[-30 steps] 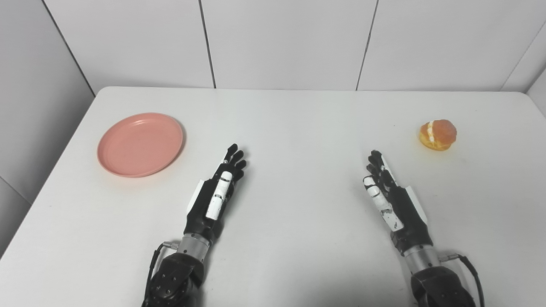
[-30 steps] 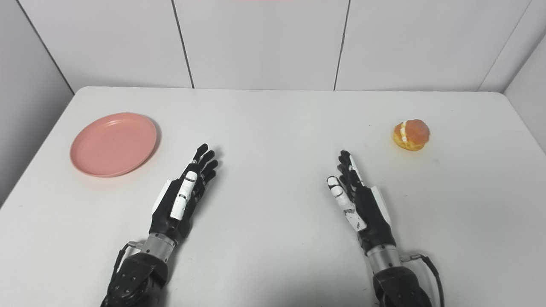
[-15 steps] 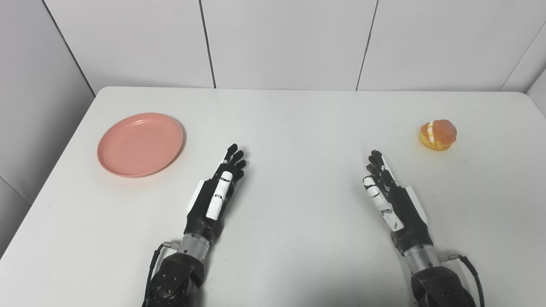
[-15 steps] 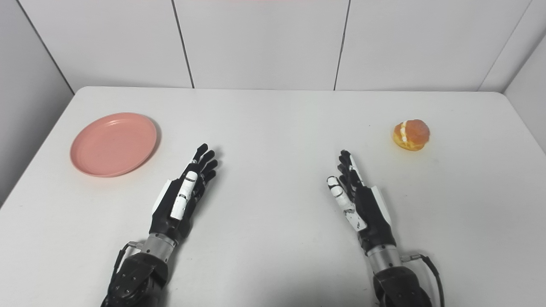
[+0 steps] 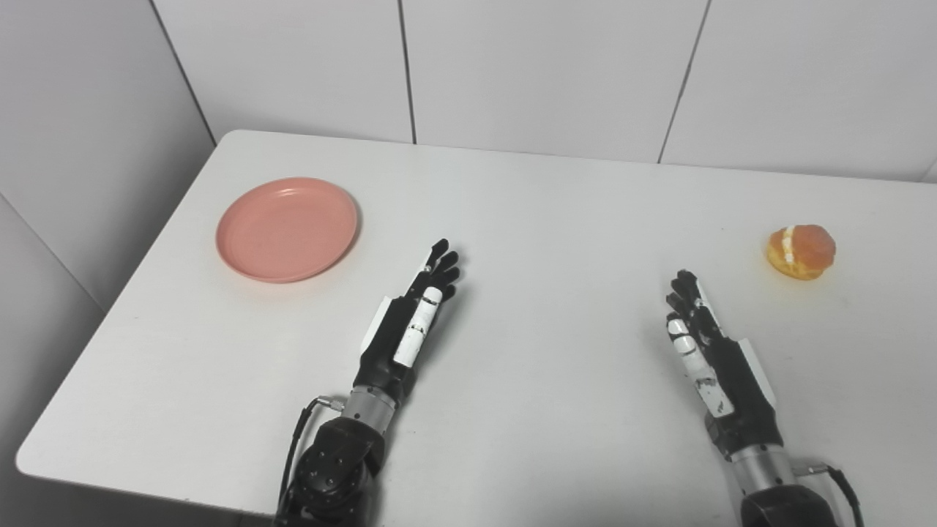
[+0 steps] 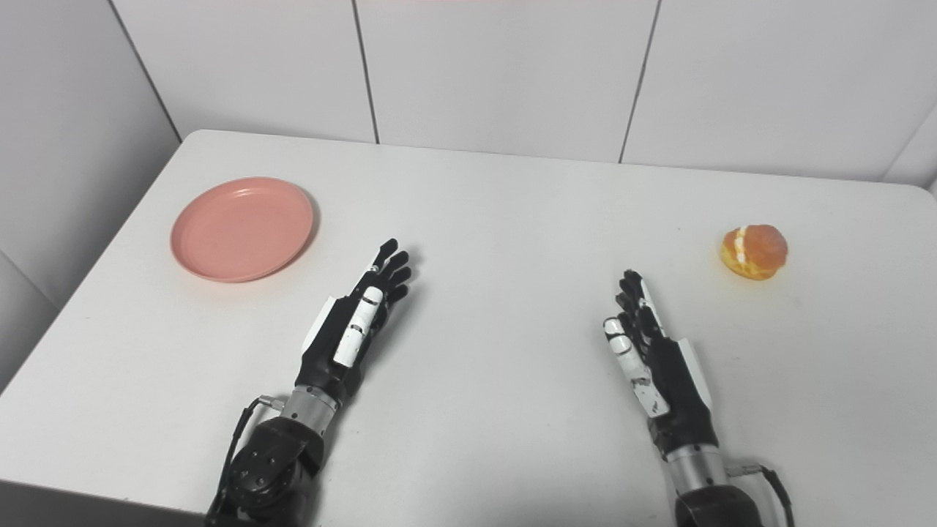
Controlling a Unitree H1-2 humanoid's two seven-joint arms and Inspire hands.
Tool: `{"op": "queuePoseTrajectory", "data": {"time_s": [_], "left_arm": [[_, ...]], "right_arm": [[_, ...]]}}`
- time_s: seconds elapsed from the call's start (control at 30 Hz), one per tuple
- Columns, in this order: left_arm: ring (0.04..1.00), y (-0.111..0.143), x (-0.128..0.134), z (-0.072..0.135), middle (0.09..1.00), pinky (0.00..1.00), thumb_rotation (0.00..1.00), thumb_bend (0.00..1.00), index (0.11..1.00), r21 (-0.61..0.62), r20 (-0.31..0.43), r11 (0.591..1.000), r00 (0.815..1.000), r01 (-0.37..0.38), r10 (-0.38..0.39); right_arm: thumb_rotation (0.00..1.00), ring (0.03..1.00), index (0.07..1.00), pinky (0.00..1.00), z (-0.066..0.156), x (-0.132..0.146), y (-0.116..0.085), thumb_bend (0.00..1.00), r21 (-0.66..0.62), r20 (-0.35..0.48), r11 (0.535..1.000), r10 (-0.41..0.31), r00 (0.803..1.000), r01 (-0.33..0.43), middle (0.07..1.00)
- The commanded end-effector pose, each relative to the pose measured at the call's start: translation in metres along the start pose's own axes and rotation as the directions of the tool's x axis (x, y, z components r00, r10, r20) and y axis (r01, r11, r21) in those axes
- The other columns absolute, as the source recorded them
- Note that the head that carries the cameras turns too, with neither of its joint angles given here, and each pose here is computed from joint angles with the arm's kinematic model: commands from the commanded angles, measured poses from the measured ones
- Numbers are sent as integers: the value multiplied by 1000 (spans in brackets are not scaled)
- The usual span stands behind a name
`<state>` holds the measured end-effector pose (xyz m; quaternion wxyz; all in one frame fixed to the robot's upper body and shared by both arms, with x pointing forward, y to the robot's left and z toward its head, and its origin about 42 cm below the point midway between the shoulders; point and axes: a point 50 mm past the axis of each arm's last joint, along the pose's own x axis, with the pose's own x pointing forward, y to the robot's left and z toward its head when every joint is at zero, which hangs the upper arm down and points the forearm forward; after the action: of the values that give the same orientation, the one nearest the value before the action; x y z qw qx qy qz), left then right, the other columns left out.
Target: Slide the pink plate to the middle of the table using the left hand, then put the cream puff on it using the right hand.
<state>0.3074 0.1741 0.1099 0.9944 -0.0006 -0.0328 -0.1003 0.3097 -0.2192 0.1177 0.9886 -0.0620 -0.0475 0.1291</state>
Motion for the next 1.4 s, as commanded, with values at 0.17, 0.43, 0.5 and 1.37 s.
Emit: {"op": "queuePoseTrajectory", "data": {"time_s": [0.17, 0.43, 0.5, 1.37], "left_arm": [[943, -34, -11, -47, 956, 935, 1000, 372, 956, -1, -166, 1000, 986, 29, -29], [940, -43, -8, -52, 953, 922, 1000, 369, 956, 20, -168, 1000, 986, 24, -20], [940, -44, -8, -51, 953, 923, 1000, 377, 955, 16, -173, 1000, 985, 21, -18], [948, -35, -2, -36, 959, 946, 1000, 361, 962, -60, -132, 998, 991, -1, -7]], "right_arm": [[846, 990, 1000, 992, -25, -13, -10, 412, 21, -62, 1000, 8, 998, -7, 1000], [851, 1000, 1000, 1000, -24, -14, -13, 393, 47, -70, 999, 2, 998, 2, 1000], [843, 1000, 1000, 1000, -23, -14, -13, 378, 55, -73, 999, 2, 997, 2, 1000], [791, 1000, 1000, 1000, -19, -7, -8, 386, 52, -71, 999, -3, 997, 6, 1000]]}}
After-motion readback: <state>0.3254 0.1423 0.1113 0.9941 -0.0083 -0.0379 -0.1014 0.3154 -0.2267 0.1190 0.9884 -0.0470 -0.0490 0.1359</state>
